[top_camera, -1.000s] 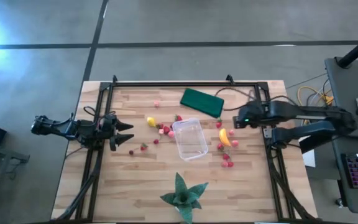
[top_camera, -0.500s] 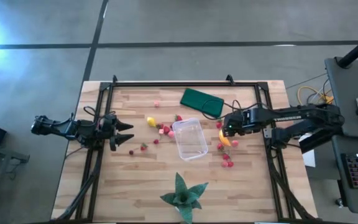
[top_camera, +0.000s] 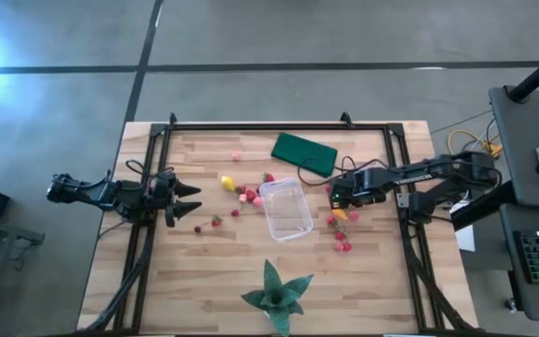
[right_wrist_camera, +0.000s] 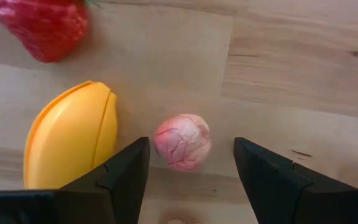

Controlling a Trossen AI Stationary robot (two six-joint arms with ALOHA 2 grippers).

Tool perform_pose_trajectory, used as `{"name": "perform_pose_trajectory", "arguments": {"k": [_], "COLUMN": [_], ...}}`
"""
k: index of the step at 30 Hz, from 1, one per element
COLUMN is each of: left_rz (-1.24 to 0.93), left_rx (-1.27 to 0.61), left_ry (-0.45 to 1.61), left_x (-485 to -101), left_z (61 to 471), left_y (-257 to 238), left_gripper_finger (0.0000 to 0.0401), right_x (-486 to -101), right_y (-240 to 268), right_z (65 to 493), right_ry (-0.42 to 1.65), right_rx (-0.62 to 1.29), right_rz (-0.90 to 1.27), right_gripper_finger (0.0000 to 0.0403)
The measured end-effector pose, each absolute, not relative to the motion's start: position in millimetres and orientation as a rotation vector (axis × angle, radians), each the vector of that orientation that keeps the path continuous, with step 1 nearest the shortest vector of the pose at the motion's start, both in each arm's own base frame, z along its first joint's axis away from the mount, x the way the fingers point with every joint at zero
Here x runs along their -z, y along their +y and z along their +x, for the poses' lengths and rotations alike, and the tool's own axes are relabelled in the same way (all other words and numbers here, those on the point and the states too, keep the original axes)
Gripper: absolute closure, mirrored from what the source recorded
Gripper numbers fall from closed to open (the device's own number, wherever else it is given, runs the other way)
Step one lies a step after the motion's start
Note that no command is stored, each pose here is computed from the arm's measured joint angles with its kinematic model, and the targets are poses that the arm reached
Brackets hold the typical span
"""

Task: Pick and placing Produce into tupperware
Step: Put the peach into the transparent bin

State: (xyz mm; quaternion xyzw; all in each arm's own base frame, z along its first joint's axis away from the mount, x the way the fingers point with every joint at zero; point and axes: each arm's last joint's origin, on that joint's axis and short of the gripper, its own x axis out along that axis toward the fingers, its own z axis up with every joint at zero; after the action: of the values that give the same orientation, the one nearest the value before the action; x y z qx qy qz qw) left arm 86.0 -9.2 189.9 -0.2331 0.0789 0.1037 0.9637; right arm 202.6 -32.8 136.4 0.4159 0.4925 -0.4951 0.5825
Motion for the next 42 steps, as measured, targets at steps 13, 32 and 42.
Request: {"name": "perform_pose_trajectory", "arguments": {"k": [13, 32, 42], "left_rz": [-0.472, -0.472, -0.472], "left_rx": [-0.21, -0.21, -0.21], "left_ry": [0.16, 0.16, 0.16], "left_x": [-190, -190, -190], "left_z": [86, 86, 86], "left_y": [-9, -9, -9], "left_gripper_finger": [0.0131, 0.0131, 0.0131], "right_x": [-138, -175, -248], "right_y": [-36, -33, -33], "right_z": [208, 229, 285], "right_ry": [1.106, 1.022, 0.931], "right_rx": [1.171, 1.007, 0.645], "right_rz": [0.886, 0.895, 0.779], "right_gripper_finger": [0.0247, 0.0323, 0.0319]}}
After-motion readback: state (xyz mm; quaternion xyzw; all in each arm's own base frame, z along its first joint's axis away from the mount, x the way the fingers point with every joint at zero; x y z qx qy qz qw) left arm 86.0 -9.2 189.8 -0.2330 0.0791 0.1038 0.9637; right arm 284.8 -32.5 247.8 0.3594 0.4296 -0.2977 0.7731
